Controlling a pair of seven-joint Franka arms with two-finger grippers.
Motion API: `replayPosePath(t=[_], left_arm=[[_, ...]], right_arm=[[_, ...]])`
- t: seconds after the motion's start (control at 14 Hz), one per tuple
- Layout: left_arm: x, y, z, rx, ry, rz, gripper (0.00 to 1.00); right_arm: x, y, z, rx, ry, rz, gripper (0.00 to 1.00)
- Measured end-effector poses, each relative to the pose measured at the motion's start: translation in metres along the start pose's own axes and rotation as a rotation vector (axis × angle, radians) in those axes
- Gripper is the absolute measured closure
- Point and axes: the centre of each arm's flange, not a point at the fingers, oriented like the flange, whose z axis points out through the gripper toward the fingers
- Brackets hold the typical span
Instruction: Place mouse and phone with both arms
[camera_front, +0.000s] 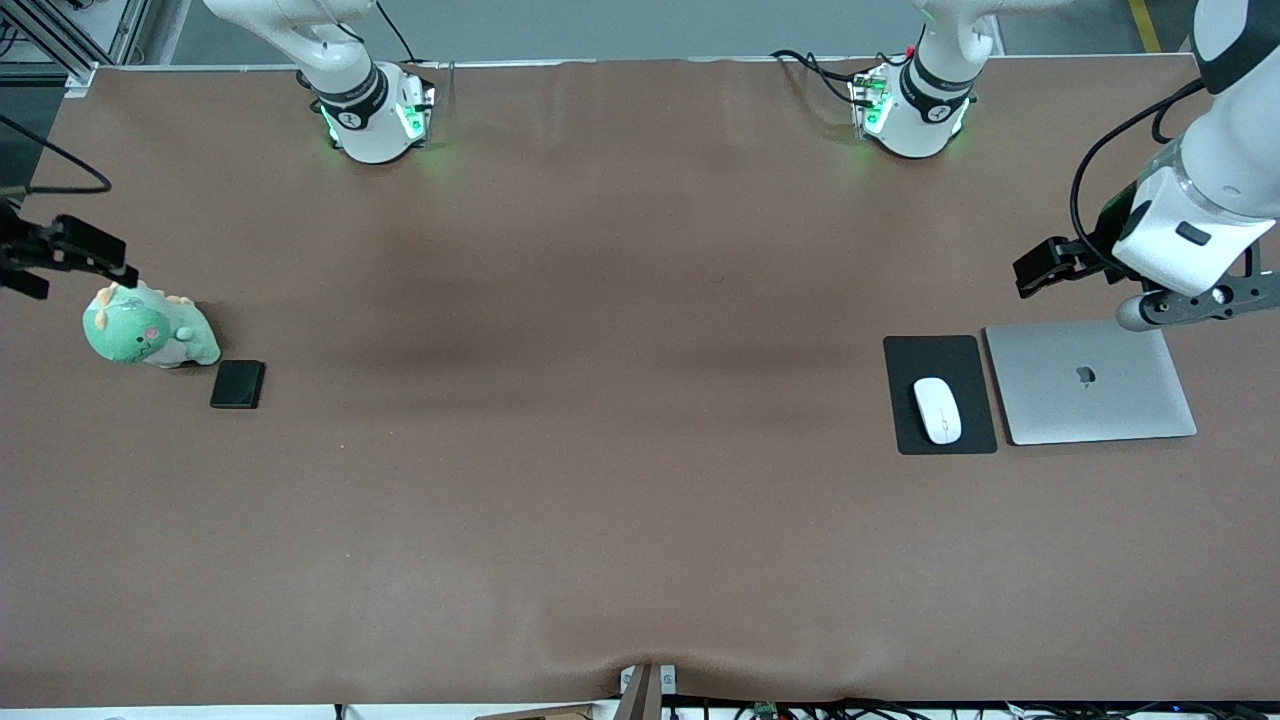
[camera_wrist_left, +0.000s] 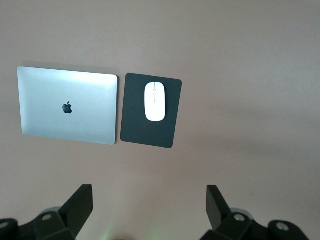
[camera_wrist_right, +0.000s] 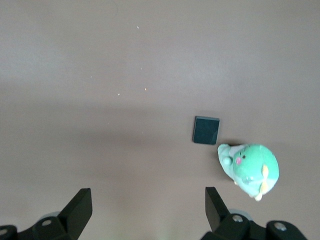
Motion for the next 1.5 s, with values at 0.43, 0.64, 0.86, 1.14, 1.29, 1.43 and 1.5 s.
replayPosePath(t=[0.43, 0.64, 0.86, 1.14, 1.29, 1.43, 1.5], left_arm=[[-0.015, 0.000, -0.016, 0.007, 0.003, 0.005, 0.00], [-0.035, -0.006, -0.038, 0.014, 0.015, 0.000, 0.00], [-0.035, -0.014, -0.037, 0.018, 0.011, 0.004, 0.00], [-0.025, -0.048, -0.035, 0.016, 0.004, 0.038, 0.00], [-0.024, -0.050, -0.035, 0.016, 0.003, 0.042, 0.00], [-0.025, -0.043, -0.034, 0.016, 0.002, 0.054, 0.00], [-0.025, -0.042, -0.034, 0.016, 0.002, 0.056, 0.00]], right_arm=[[-0.021, -0.010, 0.002, 0.008, -0.021, 0.058, 0.00], [-0.018, -0.011, 0.001, 0.003, 0.008, 0.063, 0.00], [-0.019, -0.007, 0.001, 0.003, 0.007, 0.091, 0.00], [-0.025, 0.003, 0.001, 0.007, -0.015, 0.132, 0.00], [-0.025, 0.002, 0.000, 0.006, -0.014, 0.131, 0.00], [-0.024, -0.002, 0.000, 0.006, -0.012, 0.129, 0.00], [-0.024, -0.003, 0.000, 0.005, -0.013, 0.128, 0.00]])
